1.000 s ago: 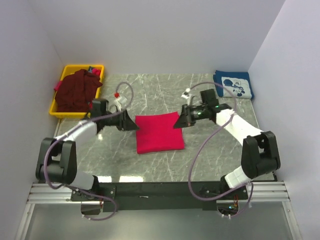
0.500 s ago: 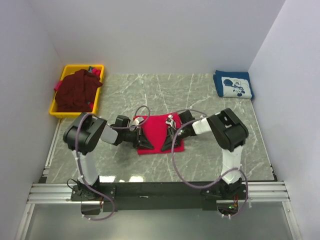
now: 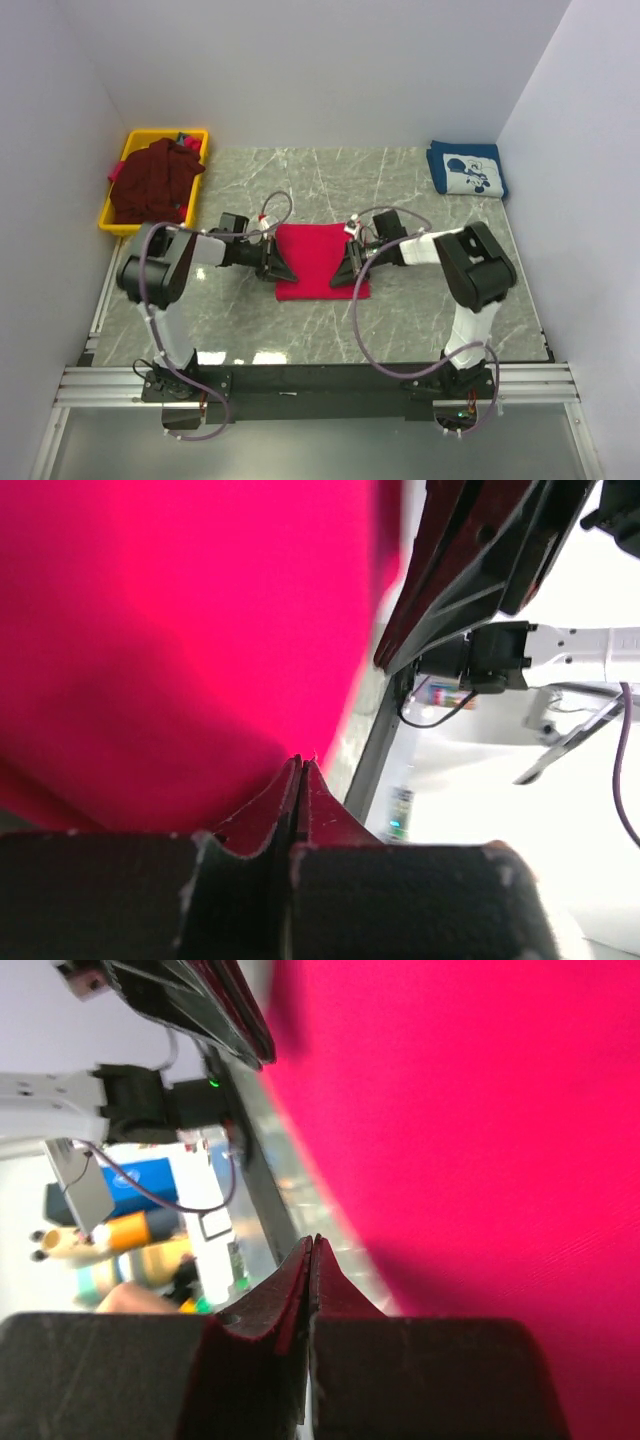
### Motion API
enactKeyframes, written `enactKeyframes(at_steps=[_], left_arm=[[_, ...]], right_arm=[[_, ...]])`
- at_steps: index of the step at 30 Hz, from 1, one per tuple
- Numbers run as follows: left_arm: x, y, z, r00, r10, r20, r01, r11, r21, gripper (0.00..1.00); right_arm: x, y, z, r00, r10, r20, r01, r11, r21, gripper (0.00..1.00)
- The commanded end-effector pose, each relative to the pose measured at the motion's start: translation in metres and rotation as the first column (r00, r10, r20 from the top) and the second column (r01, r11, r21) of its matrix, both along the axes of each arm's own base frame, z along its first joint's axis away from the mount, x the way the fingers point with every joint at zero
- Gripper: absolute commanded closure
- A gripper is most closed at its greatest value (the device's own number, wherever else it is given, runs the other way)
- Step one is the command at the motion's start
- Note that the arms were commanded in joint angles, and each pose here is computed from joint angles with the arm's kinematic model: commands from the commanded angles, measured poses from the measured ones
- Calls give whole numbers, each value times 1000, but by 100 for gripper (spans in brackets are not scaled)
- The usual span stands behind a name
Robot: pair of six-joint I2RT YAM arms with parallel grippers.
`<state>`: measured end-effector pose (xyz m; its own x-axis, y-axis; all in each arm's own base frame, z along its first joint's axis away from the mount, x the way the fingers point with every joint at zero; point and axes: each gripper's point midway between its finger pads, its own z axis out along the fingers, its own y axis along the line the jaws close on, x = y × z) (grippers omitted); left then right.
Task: Fold and stack the t-shirts
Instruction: Fold the tshirt
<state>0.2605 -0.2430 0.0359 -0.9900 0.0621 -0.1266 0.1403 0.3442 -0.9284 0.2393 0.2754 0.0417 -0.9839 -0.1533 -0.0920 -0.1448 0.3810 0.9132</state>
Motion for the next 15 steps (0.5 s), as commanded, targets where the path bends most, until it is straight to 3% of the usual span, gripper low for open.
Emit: enactKeyframes(at_steps=[1, 6, 11, 15], left_arm=[[-7, -1, 45, 980, -43, 195, 48, 999, -19, 96], [-25, -22, 65, 977, -31, 211, 47, 996, -75, 98], [-35, -29, 22, 998, -21, 55, 24, 999, -43, 99], [-33, -16, -38, 994, -12, -112, 22, 996, 91, 99]], right_arm=[[12, 0, 50, 987, -43, 155, 34, 998, 58, 100], [-3, 8, 57, 988, -27, 152, 15, 996, 83, 100], [-7, 10, 13, 1000, -1, 8, 0, 1000, 26, 100], [-10, -5, -27, 992, -39, -118, 34, 999, -42, 100]])
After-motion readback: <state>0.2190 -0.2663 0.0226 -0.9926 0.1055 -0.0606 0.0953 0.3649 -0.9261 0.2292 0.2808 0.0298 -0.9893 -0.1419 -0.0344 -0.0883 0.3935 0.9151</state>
